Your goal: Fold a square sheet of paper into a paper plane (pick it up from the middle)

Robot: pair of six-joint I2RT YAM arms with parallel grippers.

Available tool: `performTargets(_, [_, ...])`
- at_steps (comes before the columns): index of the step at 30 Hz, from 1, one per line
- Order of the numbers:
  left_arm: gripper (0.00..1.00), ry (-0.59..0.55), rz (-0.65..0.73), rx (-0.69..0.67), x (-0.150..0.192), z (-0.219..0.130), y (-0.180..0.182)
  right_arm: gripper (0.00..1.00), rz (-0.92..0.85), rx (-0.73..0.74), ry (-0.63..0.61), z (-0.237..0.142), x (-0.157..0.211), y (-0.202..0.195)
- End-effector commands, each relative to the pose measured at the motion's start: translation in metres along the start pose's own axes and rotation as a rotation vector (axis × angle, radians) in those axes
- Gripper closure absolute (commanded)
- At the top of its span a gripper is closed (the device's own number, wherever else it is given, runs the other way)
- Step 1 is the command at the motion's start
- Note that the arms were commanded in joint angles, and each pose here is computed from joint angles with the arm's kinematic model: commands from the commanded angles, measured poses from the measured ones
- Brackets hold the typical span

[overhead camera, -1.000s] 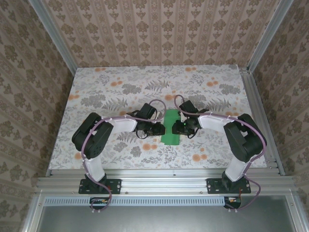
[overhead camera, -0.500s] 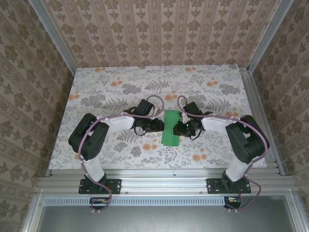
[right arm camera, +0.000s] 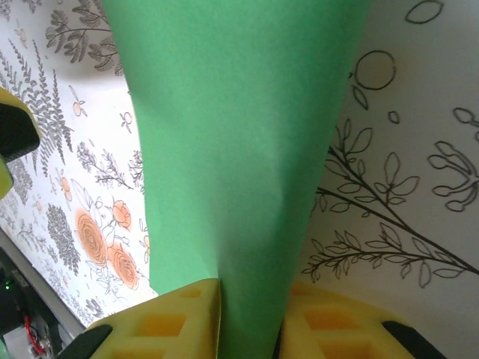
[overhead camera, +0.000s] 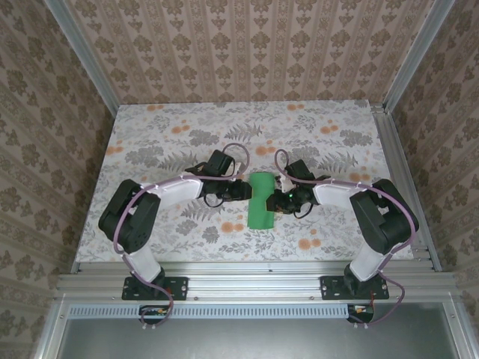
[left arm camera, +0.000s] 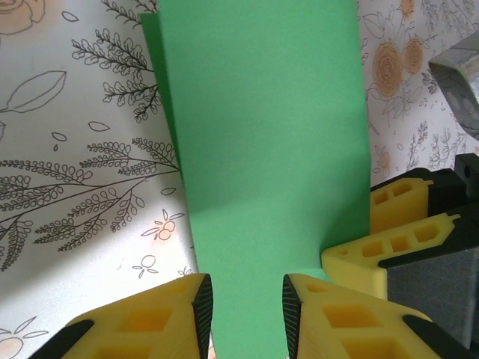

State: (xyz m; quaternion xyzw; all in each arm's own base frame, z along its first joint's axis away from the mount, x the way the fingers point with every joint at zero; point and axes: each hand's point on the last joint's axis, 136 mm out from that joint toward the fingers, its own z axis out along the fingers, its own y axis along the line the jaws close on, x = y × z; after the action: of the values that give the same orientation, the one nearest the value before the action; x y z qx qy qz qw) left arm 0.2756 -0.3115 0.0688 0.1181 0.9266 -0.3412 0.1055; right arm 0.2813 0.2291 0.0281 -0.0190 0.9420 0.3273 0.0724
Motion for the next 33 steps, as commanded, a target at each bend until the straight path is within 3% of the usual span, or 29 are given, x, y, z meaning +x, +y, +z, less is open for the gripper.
performTargets(1, [0.68,0.003,0.019,0.01,0.004,-0.007,-0.002,0.74,-0.016,-0.025,0.011,-0.003,0.005,0.003])
performTargets(33, [0.78,0.058,0.025,0.022,0.004,0.028,-0.008,0.74,-0.033,-0.002,0.084,0.007,0.017,-0.009])
